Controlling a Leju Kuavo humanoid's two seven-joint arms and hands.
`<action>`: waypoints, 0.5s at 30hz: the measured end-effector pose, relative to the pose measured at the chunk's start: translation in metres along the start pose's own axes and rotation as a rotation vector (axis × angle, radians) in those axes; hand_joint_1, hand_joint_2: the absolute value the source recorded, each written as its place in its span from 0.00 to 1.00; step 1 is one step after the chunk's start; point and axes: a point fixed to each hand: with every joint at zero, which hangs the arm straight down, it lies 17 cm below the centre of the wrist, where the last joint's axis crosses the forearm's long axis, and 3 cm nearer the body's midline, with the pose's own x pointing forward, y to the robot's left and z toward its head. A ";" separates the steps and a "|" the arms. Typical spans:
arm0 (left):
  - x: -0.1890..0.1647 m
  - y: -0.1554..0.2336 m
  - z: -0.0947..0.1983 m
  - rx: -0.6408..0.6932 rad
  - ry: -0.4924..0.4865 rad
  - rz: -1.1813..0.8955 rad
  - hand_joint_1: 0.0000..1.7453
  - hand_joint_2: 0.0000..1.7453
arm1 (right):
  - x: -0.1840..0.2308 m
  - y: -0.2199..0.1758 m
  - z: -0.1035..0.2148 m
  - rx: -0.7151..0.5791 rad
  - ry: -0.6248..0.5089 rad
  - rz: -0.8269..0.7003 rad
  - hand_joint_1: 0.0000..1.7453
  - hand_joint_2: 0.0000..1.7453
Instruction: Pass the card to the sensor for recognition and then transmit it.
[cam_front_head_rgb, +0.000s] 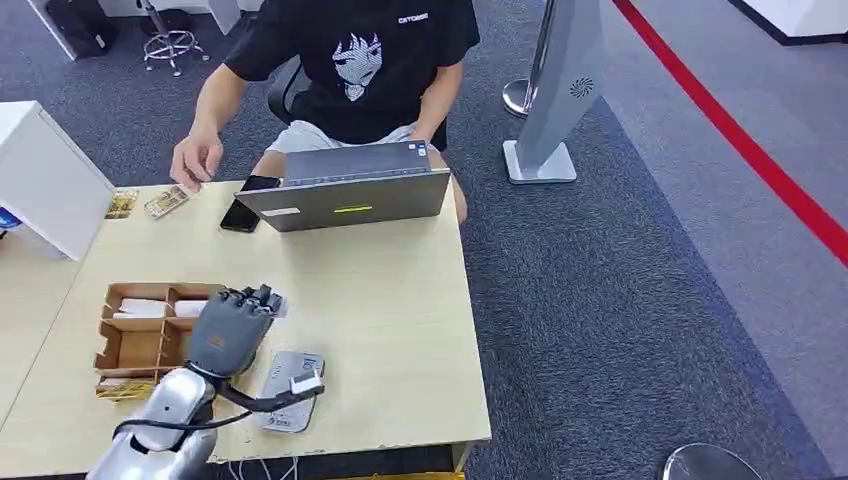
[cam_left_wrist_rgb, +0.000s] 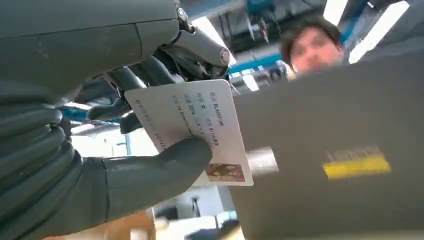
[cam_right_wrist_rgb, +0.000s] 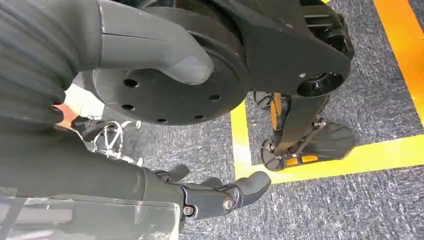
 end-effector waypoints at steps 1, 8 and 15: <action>-0.011 0.011 -0.007 0.021 0.007 -0.012 1.00 1.00 | 0.000 0.000 0.000 0.000 0.000 0.001 0.00 1.00; -0.080 0.073 -0.039 0.112 0.065 -0.108 1.00 1.00 | -0.001 0.000 0.000 0.001 0.004 0.019 0.00 1.00; -0.120 0.088 -0.033 0.135 0.123 -0.146 1.00 1.00 | 0.000 0.001 0.000 0.002 0.008 0.032 0.00 1.00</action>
